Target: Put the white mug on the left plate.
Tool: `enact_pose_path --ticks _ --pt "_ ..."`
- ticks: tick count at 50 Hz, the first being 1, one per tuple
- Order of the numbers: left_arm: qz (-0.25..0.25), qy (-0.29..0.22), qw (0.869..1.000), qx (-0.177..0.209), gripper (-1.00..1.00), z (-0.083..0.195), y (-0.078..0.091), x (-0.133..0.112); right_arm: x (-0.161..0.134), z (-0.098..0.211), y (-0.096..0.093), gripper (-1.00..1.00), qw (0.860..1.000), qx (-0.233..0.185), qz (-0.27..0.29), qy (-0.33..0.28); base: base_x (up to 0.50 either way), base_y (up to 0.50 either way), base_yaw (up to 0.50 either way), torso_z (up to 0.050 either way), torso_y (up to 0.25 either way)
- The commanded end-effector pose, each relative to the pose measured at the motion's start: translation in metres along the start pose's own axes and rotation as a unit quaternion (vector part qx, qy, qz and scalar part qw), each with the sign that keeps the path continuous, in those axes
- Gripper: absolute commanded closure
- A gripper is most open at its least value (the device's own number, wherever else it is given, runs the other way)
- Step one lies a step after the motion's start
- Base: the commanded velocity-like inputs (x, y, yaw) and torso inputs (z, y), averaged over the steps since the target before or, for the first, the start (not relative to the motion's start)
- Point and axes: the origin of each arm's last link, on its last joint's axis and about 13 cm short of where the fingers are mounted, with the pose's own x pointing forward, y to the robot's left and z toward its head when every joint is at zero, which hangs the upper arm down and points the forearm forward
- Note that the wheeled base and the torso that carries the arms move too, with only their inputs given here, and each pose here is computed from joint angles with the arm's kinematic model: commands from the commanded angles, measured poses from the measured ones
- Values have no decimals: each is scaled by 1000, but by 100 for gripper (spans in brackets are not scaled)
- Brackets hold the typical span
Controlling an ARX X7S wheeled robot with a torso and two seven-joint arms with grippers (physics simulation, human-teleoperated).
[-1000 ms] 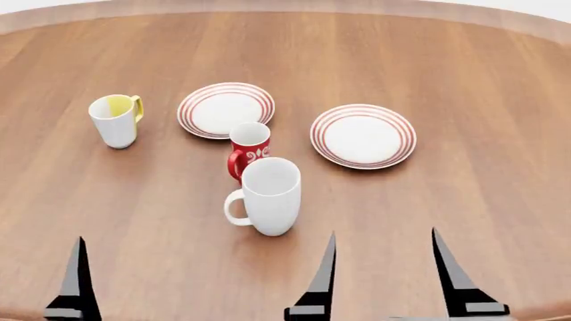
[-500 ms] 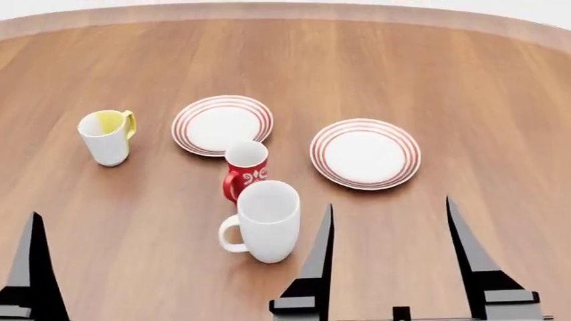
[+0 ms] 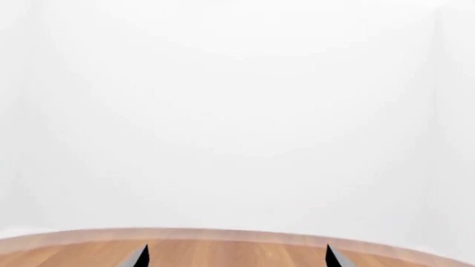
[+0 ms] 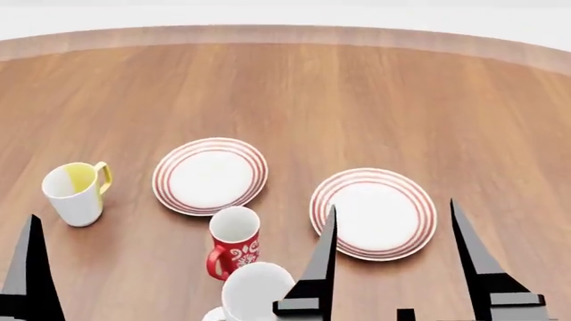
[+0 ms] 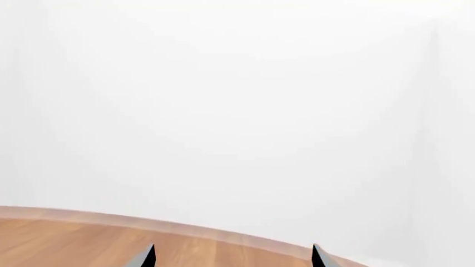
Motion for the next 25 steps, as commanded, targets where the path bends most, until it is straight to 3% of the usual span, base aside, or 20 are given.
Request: enact_pose_path --ticks 1,25 --pt "-3 -2 1000 0 -100 2 -1 -1 -1 -1 -1 -100 1000 2 -4 7 500 0 0 0 0" --pt "-7 -3 1000 -1 -100 3 -1 -2 -1 -1 -1 -100 1000 4 -3 11 500 0 0 0 1"
